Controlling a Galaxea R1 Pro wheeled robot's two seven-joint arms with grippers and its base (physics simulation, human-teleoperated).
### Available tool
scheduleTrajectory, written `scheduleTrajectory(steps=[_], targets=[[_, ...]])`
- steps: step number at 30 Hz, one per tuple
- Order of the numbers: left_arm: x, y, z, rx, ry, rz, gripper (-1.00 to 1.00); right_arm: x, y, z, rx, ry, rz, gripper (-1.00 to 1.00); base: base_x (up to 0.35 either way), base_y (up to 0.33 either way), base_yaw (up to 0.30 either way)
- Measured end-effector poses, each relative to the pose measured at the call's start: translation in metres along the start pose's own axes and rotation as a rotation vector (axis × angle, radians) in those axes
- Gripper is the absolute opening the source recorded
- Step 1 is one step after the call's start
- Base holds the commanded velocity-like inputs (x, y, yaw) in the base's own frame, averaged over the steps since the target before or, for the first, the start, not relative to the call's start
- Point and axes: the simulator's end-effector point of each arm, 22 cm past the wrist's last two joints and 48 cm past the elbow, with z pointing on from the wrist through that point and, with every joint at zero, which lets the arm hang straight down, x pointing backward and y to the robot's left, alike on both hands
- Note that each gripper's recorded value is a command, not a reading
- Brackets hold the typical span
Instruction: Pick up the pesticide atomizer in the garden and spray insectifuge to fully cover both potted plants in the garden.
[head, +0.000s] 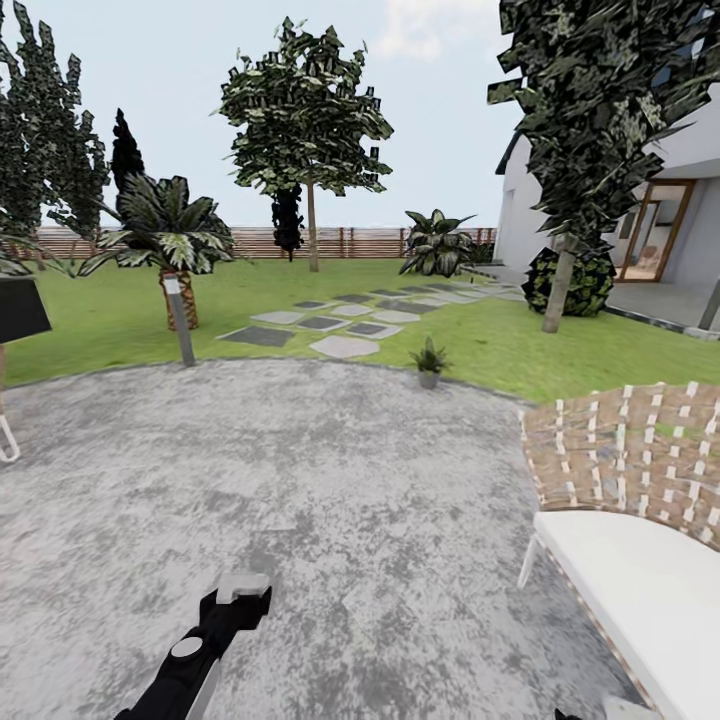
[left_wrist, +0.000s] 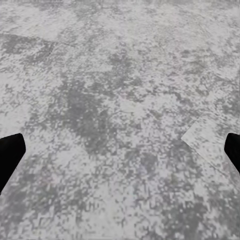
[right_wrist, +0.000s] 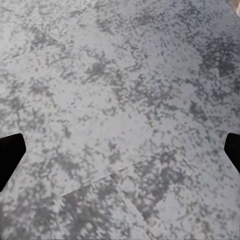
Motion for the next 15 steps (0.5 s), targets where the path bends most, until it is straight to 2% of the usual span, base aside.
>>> scheduleTrajectory(steps=[15], targets=[[0.0, -0.0001, 0.0, 0.0, 0.0, 0.0, 1.0, 0.0, 0.0, 0.0, 0.0, 0.0, 0.0, 1.0, 0.336, 0.0, 0.0]])
